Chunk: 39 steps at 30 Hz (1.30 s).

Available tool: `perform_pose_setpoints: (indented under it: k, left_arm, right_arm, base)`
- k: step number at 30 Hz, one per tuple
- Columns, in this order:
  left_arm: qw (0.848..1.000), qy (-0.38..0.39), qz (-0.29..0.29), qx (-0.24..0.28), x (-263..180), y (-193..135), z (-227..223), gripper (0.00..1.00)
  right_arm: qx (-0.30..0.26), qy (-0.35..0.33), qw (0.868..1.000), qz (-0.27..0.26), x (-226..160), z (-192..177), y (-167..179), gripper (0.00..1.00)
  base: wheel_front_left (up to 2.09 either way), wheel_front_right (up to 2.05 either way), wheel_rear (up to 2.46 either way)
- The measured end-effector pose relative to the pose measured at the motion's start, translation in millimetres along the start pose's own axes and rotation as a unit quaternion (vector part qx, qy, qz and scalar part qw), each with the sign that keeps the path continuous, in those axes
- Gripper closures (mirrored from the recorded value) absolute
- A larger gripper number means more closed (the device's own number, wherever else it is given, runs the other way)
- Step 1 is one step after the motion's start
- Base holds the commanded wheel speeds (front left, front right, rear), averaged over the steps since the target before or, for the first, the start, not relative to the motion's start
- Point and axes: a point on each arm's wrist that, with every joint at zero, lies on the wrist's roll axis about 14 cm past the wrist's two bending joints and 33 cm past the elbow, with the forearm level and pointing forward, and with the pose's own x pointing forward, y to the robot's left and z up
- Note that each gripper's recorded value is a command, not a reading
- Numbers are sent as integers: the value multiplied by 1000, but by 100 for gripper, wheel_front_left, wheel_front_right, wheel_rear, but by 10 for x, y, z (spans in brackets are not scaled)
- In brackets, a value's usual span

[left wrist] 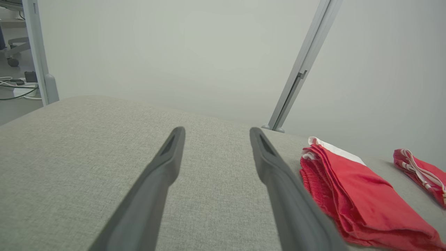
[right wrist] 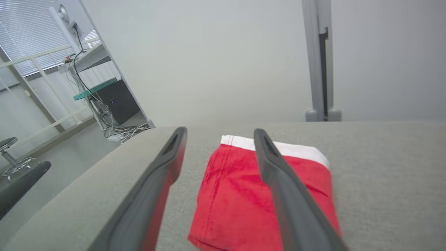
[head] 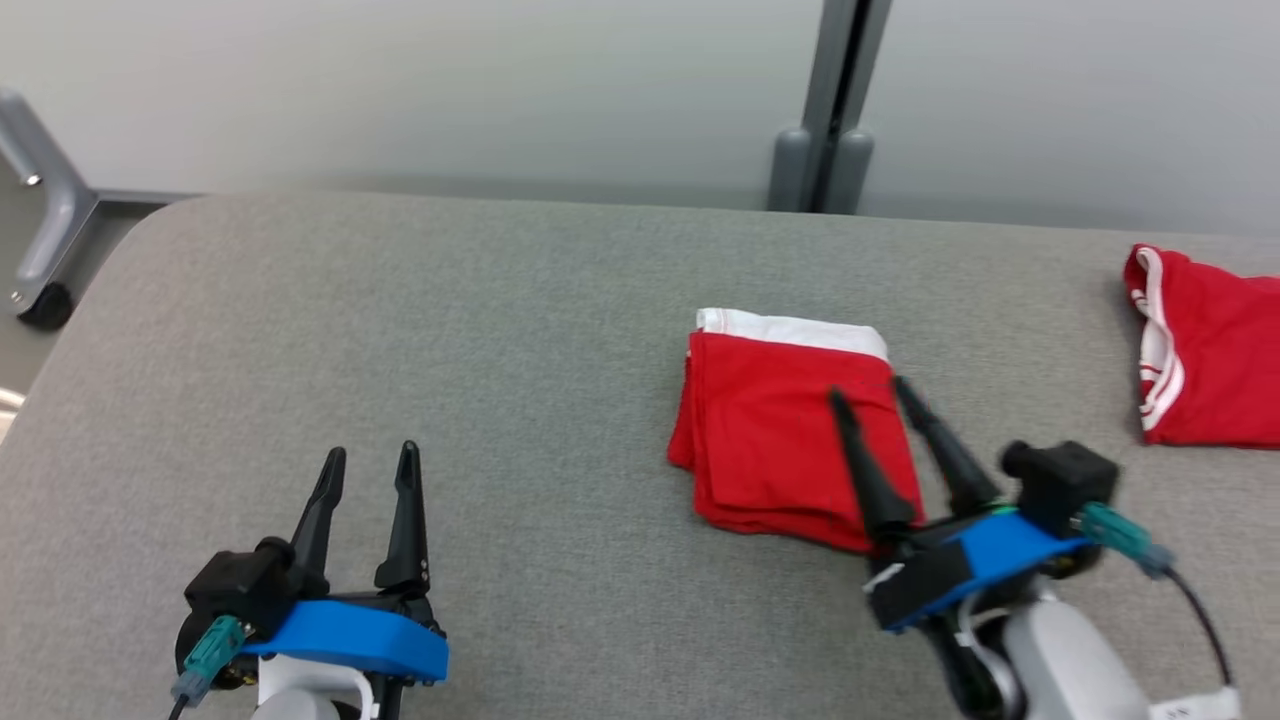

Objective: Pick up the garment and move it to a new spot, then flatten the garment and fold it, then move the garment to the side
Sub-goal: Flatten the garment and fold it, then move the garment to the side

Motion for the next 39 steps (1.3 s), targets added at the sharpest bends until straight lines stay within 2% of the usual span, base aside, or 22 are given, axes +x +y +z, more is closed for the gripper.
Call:
perform_pose_setpoints:
  k: [6,10,11,20,39]
  left_arm:
    - [1000,-7,-9,5,-14,-55,36,0]
    - [1000,-9,-21,17,-70,-121,45,0]
    - [999,-13,-25,24,-92,-144,70,0]
    - [999,-21,-21,46,-212,-113,124,0]
    - [999,1,-10,52,-337,-39,-22,0]
  right_arm:
    - [-80,-40,989,-121,-517,446,-710,0]
    - [-110,-43,977,-178,-880,621,-976,0]
    - [-132,-33,972,-194,-1000,624,-1032,0]
    - [-146,4,967,-208,-1145,414,-1099,0]
    - [-124,22,971,-203,-1168,271,-1058,0]
  base:
    - [0,0,0]
    - [0,0,0]
    - [0,0,0]
    - [0,0,0]
    - [0,0,0]
